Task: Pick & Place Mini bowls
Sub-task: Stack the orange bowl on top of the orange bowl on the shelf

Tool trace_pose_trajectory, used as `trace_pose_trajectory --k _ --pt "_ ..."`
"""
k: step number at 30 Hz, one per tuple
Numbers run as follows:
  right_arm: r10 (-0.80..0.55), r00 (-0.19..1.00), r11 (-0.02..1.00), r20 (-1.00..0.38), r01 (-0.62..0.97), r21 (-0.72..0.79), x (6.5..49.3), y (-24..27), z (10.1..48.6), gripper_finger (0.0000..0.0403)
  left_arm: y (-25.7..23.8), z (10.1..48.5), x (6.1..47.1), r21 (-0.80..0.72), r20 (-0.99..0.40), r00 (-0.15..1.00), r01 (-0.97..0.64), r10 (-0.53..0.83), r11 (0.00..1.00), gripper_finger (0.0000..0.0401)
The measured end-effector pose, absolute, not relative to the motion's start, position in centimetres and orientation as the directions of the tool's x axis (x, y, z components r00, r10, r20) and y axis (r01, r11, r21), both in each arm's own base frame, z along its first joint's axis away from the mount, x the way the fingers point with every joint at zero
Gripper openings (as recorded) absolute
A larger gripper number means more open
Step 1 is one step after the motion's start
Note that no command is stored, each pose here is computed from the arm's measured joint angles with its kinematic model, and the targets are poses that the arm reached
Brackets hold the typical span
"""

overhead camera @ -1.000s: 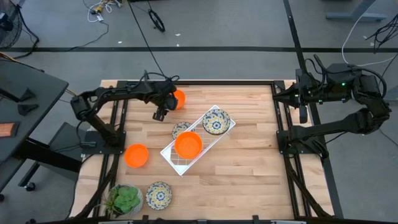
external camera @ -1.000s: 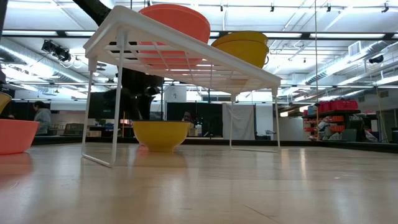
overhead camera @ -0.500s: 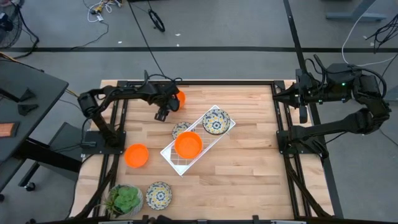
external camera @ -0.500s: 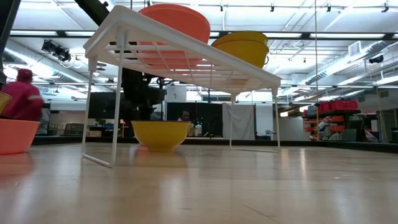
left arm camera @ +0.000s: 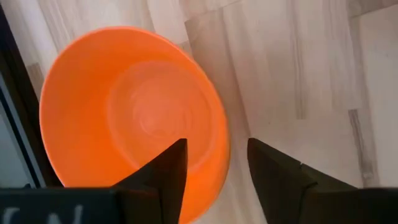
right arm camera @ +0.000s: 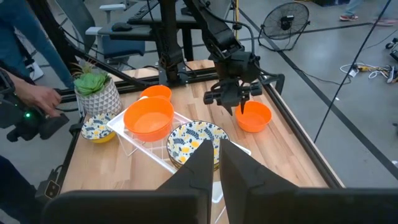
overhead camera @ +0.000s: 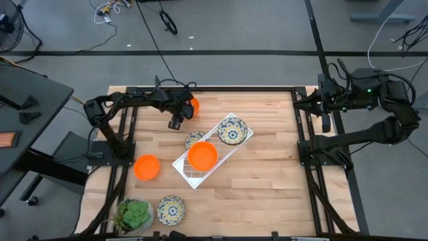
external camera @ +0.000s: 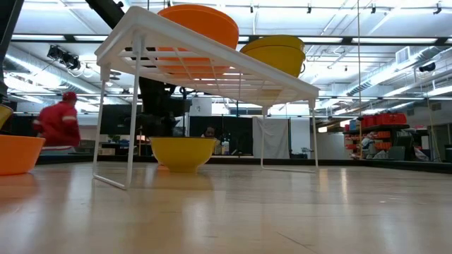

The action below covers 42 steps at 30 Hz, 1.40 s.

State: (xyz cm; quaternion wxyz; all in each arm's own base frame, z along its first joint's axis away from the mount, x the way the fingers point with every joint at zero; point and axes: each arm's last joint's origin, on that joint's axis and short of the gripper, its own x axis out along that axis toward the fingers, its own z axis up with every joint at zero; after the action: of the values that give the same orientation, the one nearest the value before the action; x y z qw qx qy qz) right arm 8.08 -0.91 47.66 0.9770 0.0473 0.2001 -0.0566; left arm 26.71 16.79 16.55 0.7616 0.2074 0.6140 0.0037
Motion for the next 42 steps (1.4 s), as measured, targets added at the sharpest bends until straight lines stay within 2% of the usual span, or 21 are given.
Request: trace_pose_trajectory --k 9,16,24,29,42 --pt "-0.092 0.914 0.989 -0.396 0.129 0.070 8.1 -0.9 47.7 0.0032 16.8 16.6 26.6 0.333 -0.932 0.230 0.232 0.281 0.914 0.0082" --pt "-0.092 0.914 0.989 -0.396 0.129 0.070 8.1 -0.9 47.7 0.0032 16.6 16.5 26.4 0.297 -0.944 0.218 0.239 0.247 0.924 0.0009" --pt "-0.092 0.914 0.989 -0.396 0.129 0.070 8.1 -0.9 47.7 0.0032 16.6 16.5 26.3 0.279 -0.949 0.213 0.217 0.233 0.935 0.0006" --pt "-0.092 0.914 0.989 -0.396 0.129 0.070 8.1 -0.9 47.7 0.0032 16.4 17.1 26.0 0.249 -0.963 0.155 0.207 0.220 0.946 0.0004" --pt "-0.092 0.914 0.989 -0.396 0.129 0.070 8.1 -0.9 47.7 0.0032 16.1 23.7 25.7 0.342 -0.928 0.212 0.156 0.307 0.927 0.0002"
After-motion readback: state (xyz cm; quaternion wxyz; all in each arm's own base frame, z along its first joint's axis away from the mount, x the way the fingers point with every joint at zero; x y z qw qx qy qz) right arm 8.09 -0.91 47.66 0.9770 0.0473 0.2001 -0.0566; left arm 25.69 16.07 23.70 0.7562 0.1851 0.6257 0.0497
